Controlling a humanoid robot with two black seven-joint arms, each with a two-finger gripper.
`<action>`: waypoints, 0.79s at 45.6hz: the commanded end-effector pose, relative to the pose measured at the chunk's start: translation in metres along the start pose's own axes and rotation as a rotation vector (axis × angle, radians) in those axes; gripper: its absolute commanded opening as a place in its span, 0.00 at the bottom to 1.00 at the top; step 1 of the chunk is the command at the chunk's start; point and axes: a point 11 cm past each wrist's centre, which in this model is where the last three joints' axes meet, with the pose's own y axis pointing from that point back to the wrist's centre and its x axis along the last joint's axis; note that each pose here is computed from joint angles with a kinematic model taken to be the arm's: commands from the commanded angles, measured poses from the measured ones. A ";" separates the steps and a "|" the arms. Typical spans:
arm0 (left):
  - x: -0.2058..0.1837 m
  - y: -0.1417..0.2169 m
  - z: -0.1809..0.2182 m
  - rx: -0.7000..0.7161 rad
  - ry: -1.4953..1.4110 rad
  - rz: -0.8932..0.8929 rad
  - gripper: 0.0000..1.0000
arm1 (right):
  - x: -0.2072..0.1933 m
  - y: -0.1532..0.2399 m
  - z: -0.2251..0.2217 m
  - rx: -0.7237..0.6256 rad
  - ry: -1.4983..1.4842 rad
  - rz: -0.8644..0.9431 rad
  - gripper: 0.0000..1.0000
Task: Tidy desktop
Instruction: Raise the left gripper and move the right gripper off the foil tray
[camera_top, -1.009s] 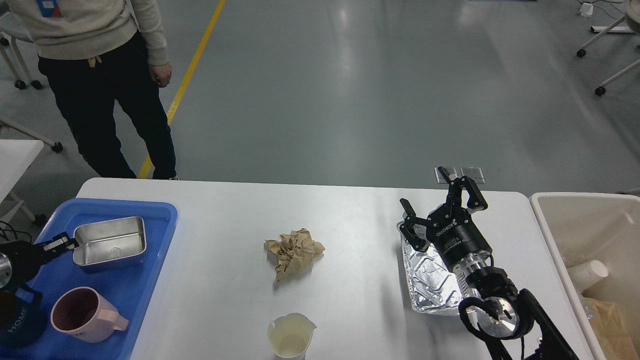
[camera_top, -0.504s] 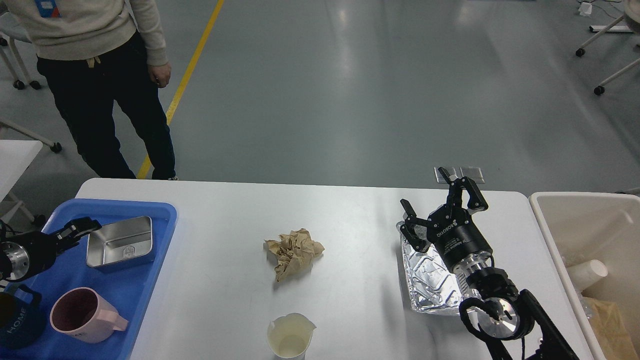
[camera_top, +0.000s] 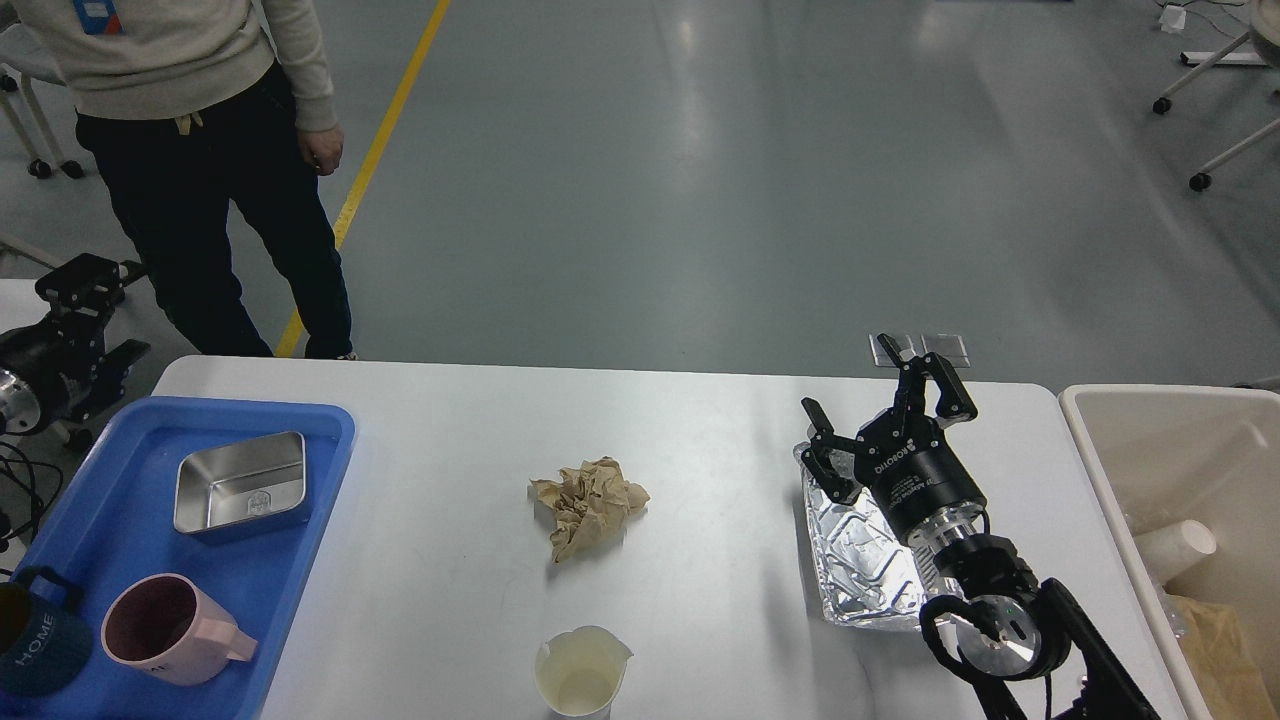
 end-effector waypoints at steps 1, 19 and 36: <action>-0.027 -0.017 0.014 -0.116 0.222 -0.008 0.96 | 0.000 0.000 0.000 -0.001 0.001 0.000 1.00; -0.105 -0.022 -0.026 -0.250 0.746 -0.053 0.96 | 0.009 0.005 -0.010 -0.007 0.044 0.009 1.00; -0.096 0.019 -0.038 -0.357 0.877 -0.057 0.96 | 0.009 0.005 -0.010 -0.008 0.049 0.007 1.00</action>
